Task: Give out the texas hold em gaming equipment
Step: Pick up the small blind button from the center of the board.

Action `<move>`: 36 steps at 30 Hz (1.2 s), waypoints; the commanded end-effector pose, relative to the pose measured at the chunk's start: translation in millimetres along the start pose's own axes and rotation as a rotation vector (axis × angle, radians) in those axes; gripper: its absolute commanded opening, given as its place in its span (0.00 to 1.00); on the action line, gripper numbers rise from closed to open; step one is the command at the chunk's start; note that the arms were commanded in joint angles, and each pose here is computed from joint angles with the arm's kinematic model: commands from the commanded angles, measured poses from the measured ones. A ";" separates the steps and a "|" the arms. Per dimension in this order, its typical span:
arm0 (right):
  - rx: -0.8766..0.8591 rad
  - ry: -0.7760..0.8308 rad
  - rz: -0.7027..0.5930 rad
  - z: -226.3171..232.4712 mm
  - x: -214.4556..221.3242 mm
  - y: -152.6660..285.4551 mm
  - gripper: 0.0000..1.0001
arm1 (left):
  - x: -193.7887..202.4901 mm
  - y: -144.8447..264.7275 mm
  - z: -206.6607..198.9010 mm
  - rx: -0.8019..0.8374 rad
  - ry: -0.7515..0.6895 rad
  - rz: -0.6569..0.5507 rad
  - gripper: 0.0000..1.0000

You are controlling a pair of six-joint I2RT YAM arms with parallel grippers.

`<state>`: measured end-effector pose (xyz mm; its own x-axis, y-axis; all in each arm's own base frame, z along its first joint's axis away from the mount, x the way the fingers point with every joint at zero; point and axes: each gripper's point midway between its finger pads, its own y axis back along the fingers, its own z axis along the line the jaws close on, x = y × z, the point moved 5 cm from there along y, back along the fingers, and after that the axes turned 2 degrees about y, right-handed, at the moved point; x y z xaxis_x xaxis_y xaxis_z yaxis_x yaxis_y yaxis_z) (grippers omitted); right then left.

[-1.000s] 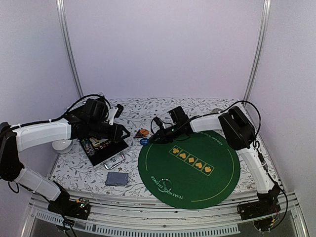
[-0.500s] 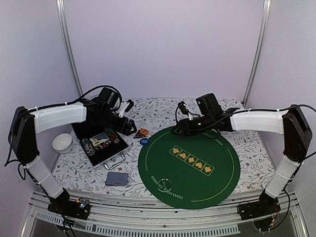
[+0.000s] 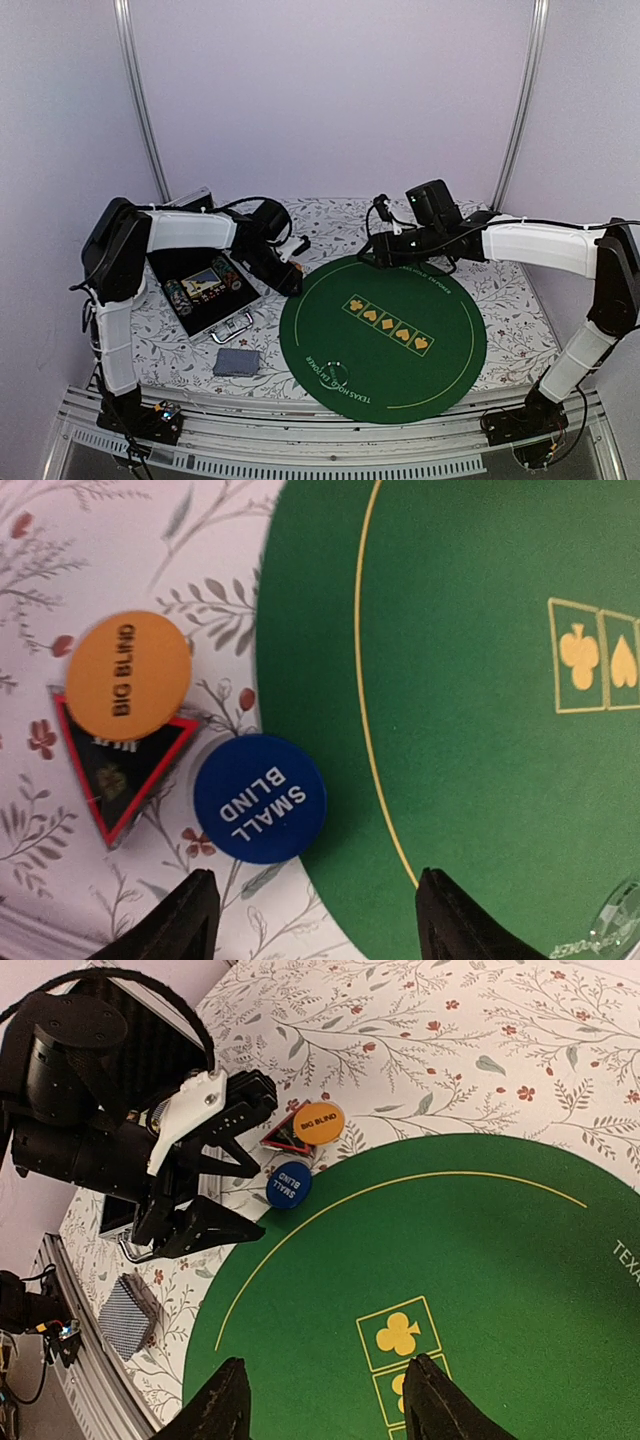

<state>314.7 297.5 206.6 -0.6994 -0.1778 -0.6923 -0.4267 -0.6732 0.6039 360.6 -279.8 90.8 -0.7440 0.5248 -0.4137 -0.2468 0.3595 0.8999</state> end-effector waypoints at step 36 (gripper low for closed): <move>0.125 0.069 0.124 3.6 3.9 -19.1 0.59 | 12.6 -23.0 7.9 0.083 -0.012 0.053 0.67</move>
<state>309.5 305.8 197.9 -0.7365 -0.2358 -0.6341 -0.4198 -0.5757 0.7017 373.0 -274.3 61.4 -0.7455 0.5576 -0.3651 -0.1647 0.3766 0.9116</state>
